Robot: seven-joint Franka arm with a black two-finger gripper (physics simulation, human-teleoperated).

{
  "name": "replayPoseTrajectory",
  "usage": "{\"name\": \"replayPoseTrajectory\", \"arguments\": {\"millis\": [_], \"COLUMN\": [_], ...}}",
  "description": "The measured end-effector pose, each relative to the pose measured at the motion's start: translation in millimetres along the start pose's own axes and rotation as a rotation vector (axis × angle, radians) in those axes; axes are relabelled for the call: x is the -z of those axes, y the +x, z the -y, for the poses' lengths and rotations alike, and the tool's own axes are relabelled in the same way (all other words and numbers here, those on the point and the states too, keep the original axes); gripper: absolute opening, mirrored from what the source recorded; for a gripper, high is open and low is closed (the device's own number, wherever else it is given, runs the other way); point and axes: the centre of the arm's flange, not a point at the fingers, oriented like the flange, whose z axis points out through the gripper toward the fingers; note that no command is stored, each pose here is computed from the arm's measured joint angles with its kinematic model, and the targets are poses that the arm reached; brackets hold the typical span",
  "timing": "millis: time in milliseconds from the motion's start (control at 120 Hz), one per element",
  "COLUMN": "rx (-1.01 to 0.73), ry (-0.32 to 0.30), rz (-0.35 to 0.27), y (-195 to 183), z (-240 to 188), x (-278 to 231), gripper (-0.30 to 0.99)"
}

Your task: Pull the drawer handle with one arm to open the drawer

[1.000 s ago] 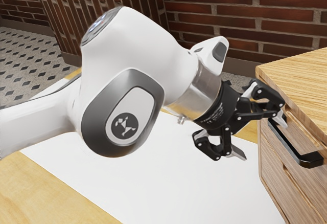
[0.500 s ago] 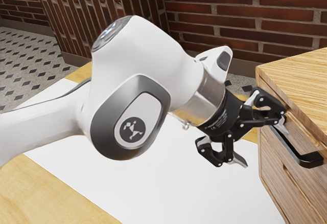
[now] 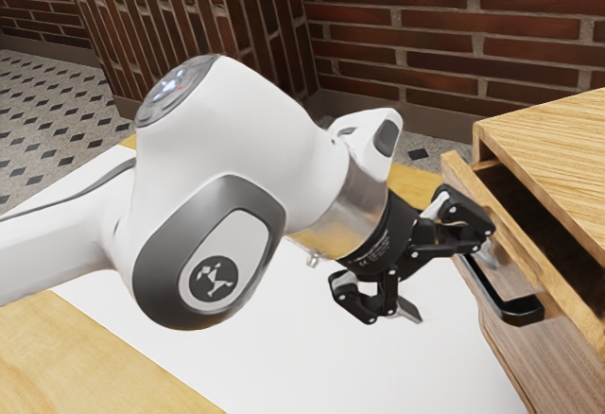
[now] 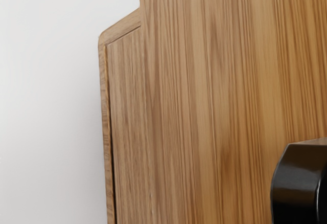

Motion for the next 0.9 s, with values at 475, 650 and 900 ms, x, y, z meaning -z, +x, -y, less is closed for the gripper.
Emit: {"name": "replayPoseTrajectory", "arguments": {"millis": [475, 650, 900], "rx": [0.023, 0.025, 0.037], "ry": [0.0, -0.001, -0.004], "rz": [-0.051, -0.062, -0.064], "y": [-2, -8, -8], "z": [35, 51, 68], "x": [30, 39, 47], "gripper": [0.67, 0.67, 0.67]}}
